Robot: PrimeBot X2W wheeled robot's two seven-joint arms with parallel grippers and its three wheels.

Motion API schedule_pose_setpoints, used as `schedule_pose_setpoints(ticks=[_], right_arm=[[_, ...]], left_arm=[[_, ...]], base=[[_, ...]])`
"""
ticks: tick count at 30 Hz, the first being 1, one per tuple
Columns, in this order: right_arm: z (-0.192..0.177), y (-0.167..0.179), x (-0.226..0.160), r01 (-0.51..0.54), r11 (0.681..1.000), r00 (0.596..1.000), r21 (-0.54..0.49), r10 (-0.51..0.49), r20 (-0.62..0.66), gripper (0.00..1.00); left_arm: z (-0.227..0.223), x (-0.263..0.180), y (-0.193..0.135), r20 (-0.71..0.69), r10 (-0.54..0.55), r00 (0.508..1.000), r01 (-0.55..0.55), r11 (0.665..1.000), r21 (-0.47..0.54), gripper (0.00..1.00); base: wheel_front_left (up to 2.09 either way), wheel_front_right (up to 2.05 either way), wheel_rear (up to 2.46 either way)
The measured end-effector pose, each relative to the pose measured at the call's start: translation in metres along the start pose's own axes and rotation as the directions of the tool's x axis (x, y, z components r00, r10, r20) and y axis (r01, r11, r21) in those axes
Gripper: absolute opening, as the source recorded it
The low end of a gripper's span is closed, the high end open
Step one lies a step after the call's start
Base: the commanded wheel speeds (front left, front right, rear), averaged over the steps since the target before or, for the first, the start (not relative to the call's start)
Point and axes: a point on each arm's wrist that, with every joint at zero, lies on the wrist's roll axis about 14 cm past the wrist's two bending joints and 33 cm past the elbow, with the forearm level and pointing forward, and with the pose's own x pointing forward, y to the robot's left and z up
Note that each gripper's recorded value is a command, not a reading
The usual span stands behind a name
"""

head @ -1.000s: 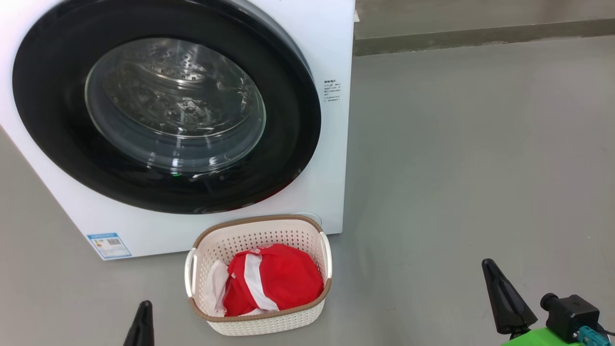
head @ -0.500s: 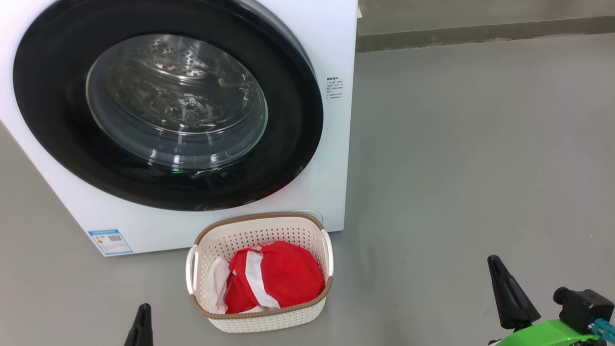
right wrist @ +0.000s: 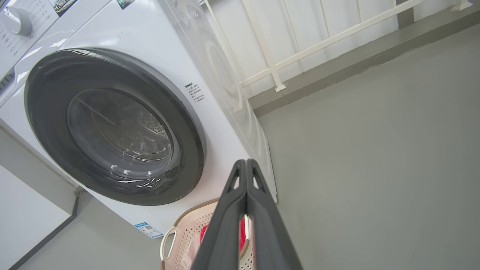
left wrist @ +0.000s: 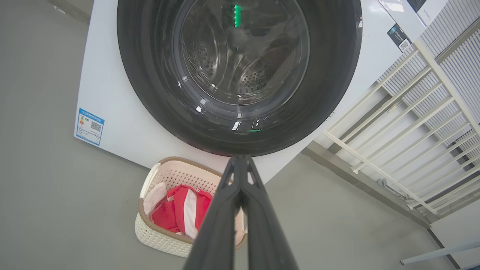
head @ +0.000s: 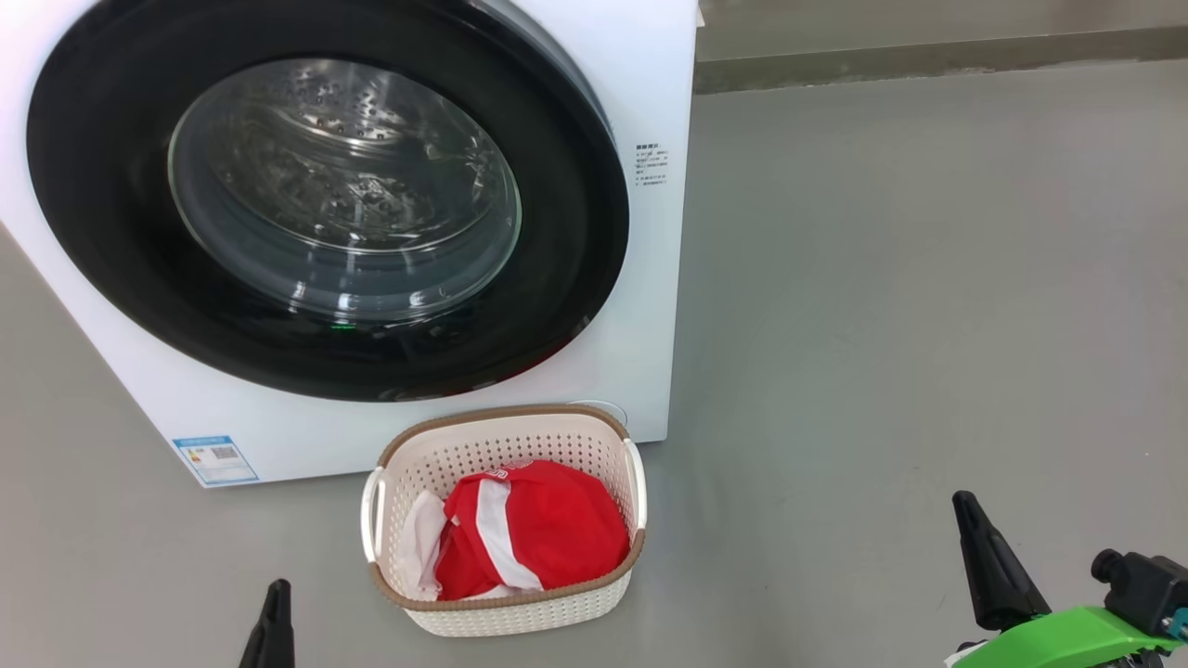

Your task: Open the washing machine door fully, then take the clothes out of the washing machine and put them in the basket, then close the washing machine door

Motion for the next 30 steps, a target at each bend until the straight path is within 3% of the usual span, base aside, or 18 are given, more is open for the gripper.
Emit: schedule_pose_setpoints(ticks=[17, 30], right_arm=[[-0.001, -0.004, 0.007, 0.028, 0.983, 1.000, 0.180, -0.025, -0.016, 0.00], [0.000, -0.004, 0.014, 0.038, 0.945, 0.999, 0.325, -0.032, -0.025, 0.00]], left_arm=[[-0.003, 0.005, 0.003, -0.026, 0.018, 1.000, -0.022, 0.985, -0.169, 0.00], [-0.003, 0.012, 0.002, -0.040, 0.019, 0.999, -0.030, 0.951, -0.308, 0.00]], base=[[0.00, 0.00, 0.00], [0.00, 0.00, 0.00]])
